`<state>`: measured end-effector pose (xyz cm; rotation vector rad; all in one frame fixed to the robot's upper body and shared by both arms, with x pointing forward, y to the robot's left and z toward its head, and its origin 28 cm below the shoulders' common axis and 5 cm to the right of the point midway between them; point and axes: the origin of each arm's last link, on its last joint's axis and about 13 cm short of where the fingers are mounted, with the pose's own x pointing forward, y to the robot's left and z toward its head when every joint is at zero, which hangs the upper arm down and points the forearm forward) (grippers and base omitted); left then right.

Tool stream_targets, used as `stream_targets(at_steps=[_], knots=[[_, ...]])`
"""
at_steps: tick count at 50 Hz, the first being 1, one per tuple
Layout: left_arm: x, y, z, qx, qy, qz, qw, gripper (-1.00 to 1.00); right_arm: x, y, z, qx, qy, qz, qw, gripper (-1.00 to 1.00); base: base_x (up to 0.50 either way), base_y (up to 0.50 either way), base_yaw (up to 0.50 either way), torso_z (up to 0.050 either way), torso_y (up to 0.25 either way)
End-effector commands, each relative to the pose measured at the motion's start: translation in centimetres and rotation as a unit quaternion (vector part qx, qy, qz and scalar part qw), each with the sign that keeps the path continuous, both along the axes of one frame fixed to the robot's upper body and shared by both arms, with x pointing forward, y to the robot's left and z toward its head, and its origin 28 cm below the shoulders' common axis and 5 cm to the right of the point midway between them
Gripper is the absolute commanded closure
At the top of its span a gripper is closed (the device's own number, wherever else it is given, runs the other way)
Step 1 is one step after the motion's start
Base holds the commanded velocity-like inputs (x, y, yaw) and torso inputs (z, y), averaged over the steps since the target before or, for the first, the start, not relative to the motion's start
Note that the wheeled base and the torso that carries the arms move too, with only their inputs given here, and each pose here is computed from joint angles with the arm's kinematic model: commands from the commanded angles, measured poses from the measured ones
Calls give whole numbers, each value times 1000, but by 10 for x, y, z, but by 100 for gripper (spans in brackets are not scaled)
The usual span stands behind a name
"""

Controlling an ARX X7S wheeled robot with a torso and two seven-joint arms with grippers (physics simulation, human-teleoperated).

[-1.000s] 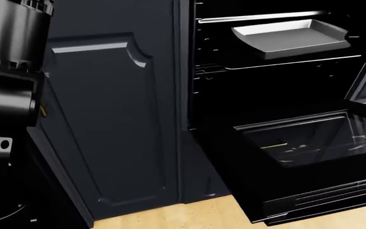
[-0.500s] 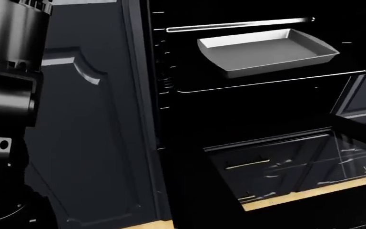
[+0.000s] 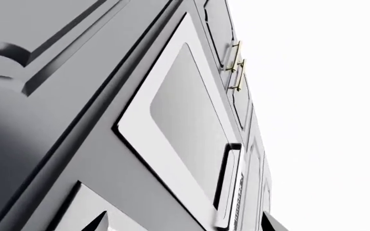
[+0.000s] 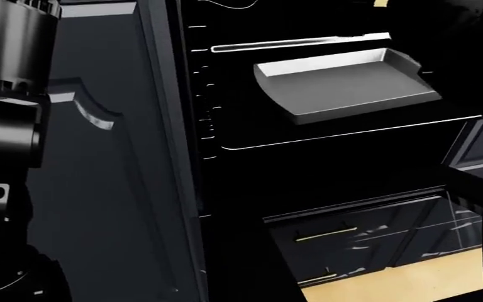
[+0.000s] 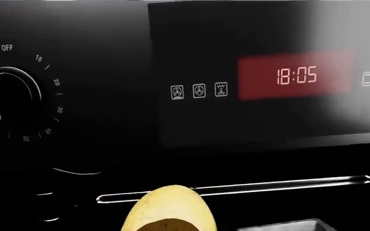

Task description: Place the potato on the top rack of the oven.

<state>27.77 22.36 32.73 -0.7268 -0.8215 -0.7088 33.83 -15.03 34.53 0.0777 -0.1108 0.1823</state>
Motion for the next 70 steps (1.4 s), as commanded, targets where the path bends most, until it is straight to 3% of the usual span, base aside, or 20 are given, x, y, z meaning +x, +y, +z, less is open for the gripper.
stream_targets(at_steps=[1,20,23,26,34,53,65,66,70], knots=[[-1,1,2,1,-3,3,1000,-100,14,-1,-14,-11,53,-7,998,100,0,0,0,0,0],[-3,2,4,0,-7,3,1000,-100,75,-8,-33,-19,145,-28,989,100,0,0,0,0,1],[-2,1,5,5,-8,2,1000,-100,85,-7,-41,-38,167,-28,985,100,0,0,0,0,0],[-1,-1,4,10,-6,1,1000,-100,84,-8,-53,-61,208,-33,976,100,0,0,0,0,0],[-1,-1,5,13,-10,3,1000,-100,83,-7,-61,-84,229,-40,969,100,0,0,0,0,0],[-3,1,8,14,-17,9,1000,-100,88,3,-52,-105,186,-57,975,100,0,0,0,1,1],[-4,1,8,15,-21,11,1000,-100,87,2,-58,-121,198,-61,971,100,0,0,0,0,1],[-4,1,8,14,-20,11,1000,-100,87,2,-59,-124,200,-61,970,-100,0,0,0,0,0],[-3,1,8,13,-19,11,1000,-100,87,2,-62,-129,208,-60,968,-100,0,0,0,0,0]])
